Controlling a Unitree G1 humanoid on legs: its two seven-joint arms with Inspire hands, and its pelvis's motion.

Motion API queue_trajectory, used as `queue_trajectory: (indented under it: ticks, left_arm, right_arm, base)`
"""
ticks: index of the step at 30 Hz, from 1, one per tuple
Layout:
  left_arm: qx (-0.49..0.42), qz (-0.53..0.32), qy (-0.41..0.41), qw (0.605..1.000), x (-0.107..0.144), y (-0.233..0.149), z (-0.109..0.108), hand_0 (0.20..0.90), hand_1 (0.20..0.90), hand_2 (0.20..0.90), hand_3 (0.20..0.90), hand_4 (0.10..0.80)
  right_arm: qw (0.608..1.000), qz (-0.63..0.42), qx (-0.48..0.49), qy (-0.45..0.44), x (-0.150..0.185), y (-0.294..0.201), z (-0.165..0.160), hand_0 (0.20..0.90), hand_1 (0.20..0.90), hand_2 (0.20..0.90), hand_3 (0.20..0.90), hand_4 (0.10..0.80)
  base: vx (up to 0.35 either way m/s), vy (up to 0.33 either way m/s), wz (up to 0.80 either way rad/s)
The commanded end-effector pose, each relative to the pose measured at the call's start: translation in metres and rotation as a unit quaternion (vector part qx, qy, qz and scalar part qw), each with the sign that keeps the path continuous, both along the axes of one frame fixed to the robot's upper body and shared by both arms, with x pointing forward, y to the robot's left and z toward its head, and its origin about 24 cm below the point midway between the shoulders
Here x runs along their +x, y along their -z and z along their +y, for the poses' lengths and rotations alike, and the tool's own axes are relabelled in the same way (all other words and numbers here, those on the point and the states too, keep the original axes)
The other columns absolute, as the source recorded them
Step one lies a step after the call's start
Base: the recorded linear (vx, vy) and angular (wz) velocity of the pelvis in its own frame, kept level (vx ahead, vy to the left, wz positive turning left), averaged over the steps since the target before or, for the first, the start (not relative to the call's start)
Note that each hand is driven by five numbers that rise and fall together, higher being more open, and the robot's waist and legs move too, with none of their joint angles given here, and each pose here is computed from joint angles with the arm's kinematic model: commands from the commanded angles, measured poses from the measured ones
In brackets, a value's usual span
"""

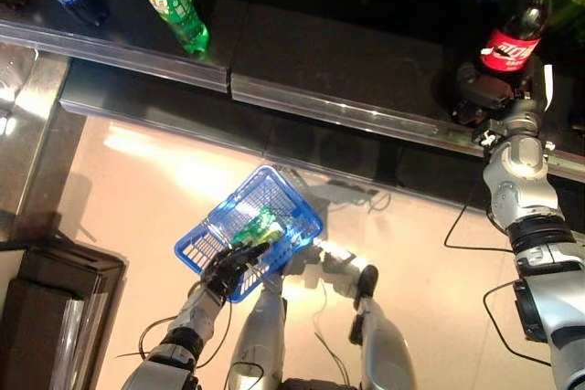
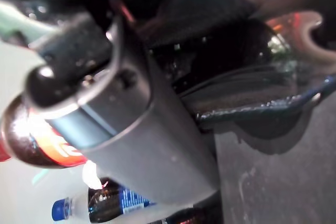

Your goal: Pick up the drink and place into the basket.

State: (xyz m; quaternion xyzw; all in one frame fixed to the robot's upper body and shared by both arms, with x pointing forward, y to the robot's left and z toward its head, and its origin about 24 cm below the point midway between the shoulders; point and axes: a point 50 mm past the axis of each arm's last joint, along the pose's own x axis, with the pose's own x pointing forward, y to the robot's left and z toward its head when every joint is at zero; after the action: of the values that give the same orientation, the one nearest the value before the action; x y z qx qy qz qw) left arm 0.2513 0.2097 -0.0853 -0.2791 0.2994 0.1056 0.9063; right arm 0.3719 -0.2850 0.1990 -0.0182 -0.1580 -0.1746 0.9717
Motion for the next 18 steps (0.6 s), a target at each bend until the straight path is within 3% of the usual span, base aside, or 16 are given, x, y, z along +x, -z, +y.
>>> queue_trajectory:
  ticks: [1,18]
  left_arm:
    - [0.073,-0.026,0.002,0.997,-0.023,-0.002,0.042,0.3,0.3,0.3,0.2,0.1]
    - [0.054,-0.021,-0.021,0.998,-0.035,0.002,0.043,0.3,0.3,0.3,0.2,0.1]
  right_arm:
    - [0.982,-0.163,-0.085,-0.038,-0.022,-0.075,0.007,0.3,0.3,0.3,0.2,0.1]
    - [0.98,-0.1,-0.122,-0.125,-0.051,-0.005,0.042,0.3,0.3,0.3,0.2,0.1]
  base:
    - [0.085,0.018,0.06]
    - [0.114,0.011,0.09]
